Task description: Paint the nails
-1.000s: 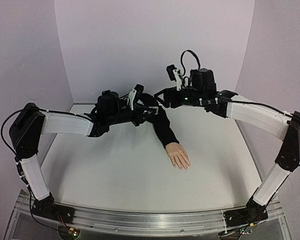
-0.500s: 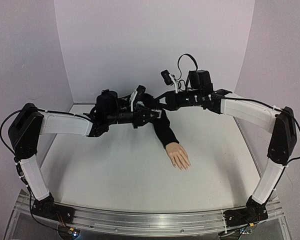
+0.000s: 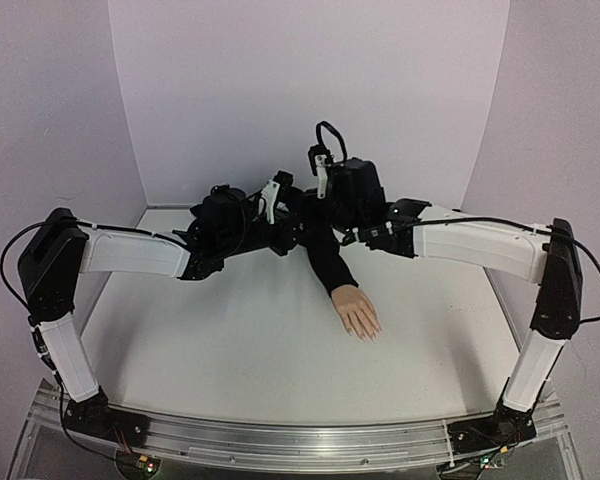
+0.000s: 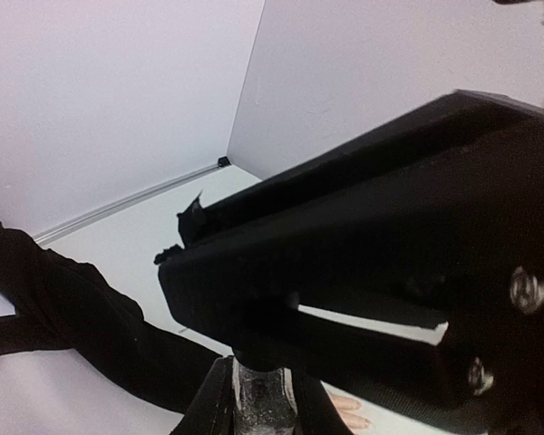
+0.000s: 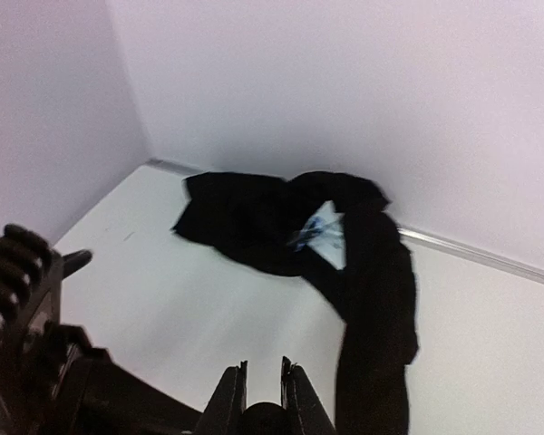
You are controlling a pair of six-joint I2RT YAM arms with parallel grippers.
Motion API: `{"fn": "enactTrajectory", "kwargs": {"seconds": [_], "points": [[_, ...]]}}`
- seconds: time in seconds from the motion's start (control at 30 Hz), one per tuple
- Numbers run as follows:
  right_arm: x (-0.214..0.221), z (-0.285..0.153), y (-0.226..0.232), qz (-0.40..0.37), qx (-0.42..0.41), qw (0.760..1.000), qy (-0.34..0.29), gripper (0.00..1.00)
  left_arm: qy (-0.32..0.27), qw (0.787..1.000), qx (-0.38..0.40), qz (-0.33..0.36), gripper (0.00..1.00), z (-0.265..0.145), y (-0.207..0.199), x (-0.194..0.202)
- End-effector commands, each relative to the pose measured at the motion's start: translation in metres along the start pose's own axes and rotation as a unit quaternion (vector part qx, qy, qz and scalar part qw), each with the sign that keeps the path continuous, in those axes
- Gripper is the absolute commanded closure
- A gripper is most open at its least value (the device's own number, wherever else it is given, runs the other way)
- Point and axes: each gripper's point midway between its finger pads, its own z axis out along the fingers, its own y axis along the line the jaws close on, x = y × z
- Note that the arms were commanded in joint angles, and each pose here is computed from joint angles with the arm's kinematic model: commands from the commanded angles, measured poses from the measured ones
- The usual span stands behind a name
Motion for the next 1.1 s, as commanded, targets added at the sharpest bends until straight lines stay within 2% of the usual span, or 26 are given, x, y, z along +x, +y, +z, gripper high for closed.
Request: {"fn": "enactTrajectory", "kwargs": {"seconds": [0.0, 0.07, 0.1, 0.17, 0.23, 0.27, 0.3, 0.37, 0.43, 0.57, 0.7, 0.8, 0.87, 0.93, 1.03, 1.07], "points": [[-0.019, -0.019, -0.01, 0.0, 0.118, 0.993, -0.025, 1.0, -0.095, 0.985, -0.147, 0.004, 1.0, -0.019, 0.055, -0.069], [-0.024, -0.02, 0.002, -0.004, 0.074, 0.997, -0.021, 1.0, -0.09, 0.987, -0.133, 0.011, 1.0, -0.022, 0.048, -0.065], [-0.027, -0.021, 0.01, -0.009, 0.039, 0.999, -0.017, 0.96, -0.088, 0.989, -0.118, 0.015, 1.0, -0.025, 0.042, -0.063], [-0.034, -0.026, 0.018, -0.01, -0.027, 1.0, -0.011, 0.75, -0.082, 0.993, -0.078, 0.028, 1.0, -0.032, 0.026, -0.056], [-0.035, -0.033, 0.023, -0.001, -0.11, 0.994, 0.004, 0.6, -0.073, 0.996, -0.039, 0.04, 1.0, -0.038, 0.012, -0.049], [-0.035, -0.039, 0.033, 0.006, -0.178, 0.984, 0.016, 0.49, -0.066, 0.997, -0.011, 0.045, 1.0, -0.04, 0.001, -0.045], [-0.036, -0.046, 0.039, 0.011, -0.237, 0.971, 0.026, 0.43, -0.061, 0.997, 0.009, 0.048, 1.0, -0.042, -0.006, -0.041], [-0.035, -0.058, 0.048, 0.004, -0.328, 0.944, 0.038, 0.39, -0.051, 0.997, 0.042, 0.047, 1.0, -0.045, -0.018, -0.036], [-0.034, -0.063, 0.048, -0.002, -0.372, 0.927, 0.043, 0.38, -0.046, 0.996, 0.069, 0.041, 1.0, -0.048, -0.027, -0.033], [-0.033, -0.066, 0.045, 0.009, -0.43, 0.901, 0.057, 0.41, -0.045, 0.993, 0.102, 0.038, 1.0, -0.053, -0.039, -0.033], [-0.031, -0.066, 0.05, 0.008, -0.461, 0.885, 0.063, 0.61, -0.043, 0.991, 0.121, 0.039, 1.0, -0.053, -0.046, -0.036], [-0.028, -0.067, 0.056, 0.011, -0.482, 0.873, 0.071, 0.67, -0.039, 0.99, 0.129, 0.04, 1.0, -0.051, -0.049, -0.037], [-0.024, -0.064, 0.057, 0.013, -0.482, 0.873, 0.076, 0.75, -0.037, 0.99, 0.132, 0.041, 1.0, -0.05, -0.049, -0.036], [-0.02, -0.062, 0.056, 0.013, -0.479, 0.874, 0.08, 0.75, -0.037, 0.989, 0.134, 0.042, 1.0, -0.05, -0.05, -0.037], [-0.014, -0.057, 0.052, 0.009, -0.464, 0.882, 0.082, 0.64, -0.037, 0.989, 0.139, 0.043, 1.0, -0.049, -0.052, -0.039], [-0.012, -0.057, 0.051, 0.008, -0.462, 0.883, 0.083, 0.64, -0.037, 0.989, 0.139, 0.044, 1.0, -0.05, -0.052, -0.04]]}}
